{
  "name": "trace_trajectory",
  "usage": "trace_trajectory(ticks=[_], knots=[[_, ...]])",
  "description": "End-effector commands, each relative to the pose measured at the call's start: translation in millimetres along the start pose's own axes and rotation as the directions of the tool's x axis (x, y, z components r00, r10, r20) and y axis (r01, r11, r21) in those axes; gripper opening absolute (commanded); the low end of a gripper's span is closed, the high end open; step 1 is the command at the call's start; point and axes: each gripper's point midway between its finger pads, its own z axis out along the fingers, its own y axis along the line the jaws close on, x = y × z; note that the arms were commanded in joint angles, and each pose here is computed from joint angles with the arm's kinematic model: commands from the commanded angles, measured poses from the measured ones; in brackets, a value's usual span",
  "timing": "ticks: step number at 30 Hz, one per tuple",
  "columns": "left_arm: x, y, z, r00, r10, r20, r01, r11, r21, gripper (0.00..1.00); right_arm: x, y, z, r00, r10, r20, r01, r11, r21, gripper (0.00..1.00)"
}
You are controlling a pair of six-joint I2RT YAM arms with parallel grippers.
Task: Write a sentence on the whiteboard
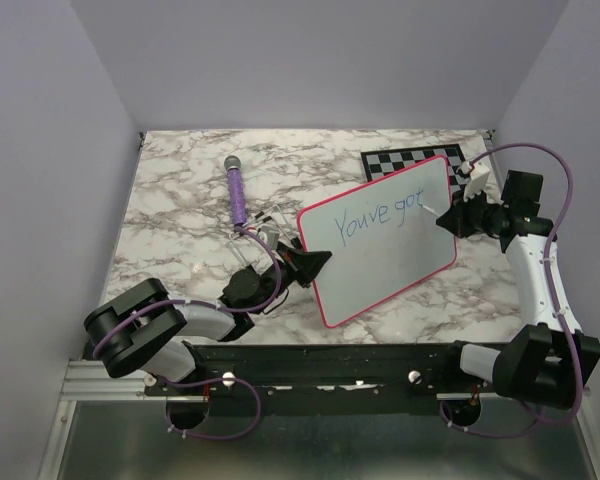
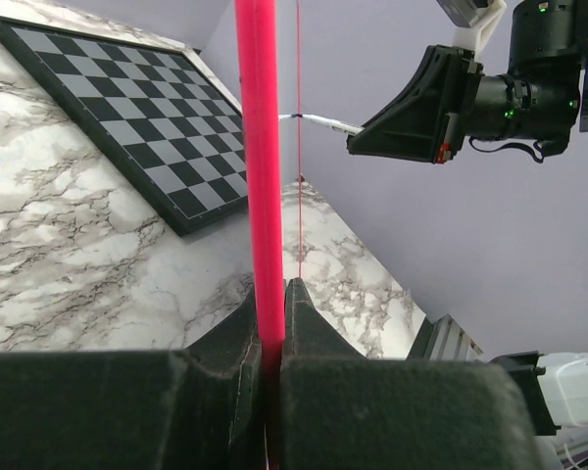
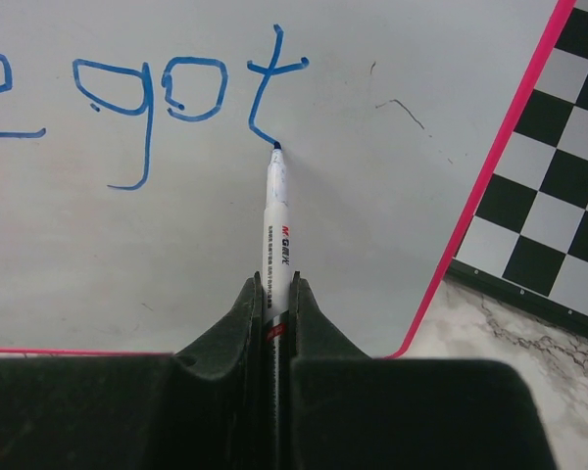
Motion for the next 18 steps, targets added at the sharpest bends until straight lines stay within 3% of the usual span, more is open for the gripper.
trace_trajectory(ticks=[1, 10, 18], knots=[[21, 0, -7, 0.994, 0.072, -0.080, -0.069, 0.997, 0.039, 0.00, 9, -10, -4, 0.999, 0.018, -0.038, -0.015, 0.998, 0.060, 0.01], [23, 2, -6, 0.994, 0.070, -0.085, -0.068, 0.997, 0.035, 0.00, -29, -22, -13, 0.999, -0.013, 0.033, 0.010, 0.994, 0.112, 0.01], [23, 4, -5, 0.995, 0.060, -0.084, -0.058, 0.998, 0.021, 0.00, -69, -6, -43, 0.988, -0.083, 0.132, 0.068, 0.991, 0.117, 0.00]])
